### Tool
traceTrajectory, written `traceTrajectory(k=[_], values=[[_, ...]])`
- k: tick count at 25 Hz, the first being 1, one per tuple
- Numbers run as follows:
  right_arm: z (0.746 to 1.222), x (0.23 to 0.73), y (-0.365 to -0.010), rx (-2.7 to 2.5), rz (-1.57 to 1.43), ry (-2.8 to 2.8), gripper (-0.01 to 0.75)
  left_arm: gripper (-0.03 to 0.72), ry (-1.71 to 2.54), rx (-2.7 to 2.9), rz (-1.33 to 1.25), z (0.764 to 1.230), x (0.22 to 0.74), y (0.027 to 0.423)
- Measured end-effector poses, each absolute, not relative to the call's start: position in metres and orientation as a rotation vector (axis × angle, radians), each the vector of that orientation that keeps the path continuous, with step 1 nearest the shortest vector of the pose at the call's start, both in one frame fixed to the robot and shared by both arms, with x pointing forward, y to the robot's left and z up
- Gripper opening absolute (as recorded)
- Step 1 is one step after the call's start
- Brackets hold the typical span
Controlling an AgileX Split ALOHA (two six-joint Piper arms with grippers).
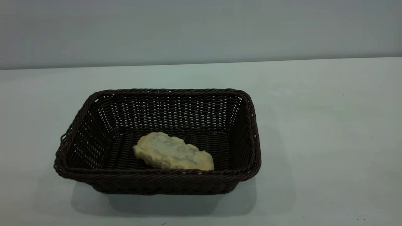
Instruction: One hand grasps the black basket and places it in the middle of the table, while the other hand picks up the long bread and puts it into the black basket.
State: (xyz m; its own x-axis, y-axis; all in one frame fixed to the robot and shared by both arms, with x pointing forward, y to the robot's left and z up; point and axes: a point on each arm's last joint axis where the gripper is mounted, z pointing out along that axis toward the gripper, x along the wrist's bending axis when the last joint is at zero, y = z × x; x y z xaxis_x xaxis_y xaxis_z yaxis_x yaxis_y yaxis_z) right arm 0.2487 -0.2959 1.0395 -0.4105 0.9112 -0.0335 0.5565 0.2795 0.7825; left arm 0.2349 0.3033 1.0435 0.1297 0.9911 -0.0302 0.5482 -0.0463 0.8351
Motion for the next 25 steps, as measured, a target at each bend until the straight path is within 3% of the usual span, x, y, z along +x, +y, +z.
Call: traceTrajectory(k=[17,25], values=[[1.0394,0.249,-0.2968,1.34,0.962,2.049,0.427,0.529,1.502,1.688,0.783,1.0436,0.2348,0.3033],[1.0395,0.2468,-0.3007,1.628,0.817,1.708,0.427,0.529,1.574,1.593,0.861,1.0434,0.229,0.3032]])
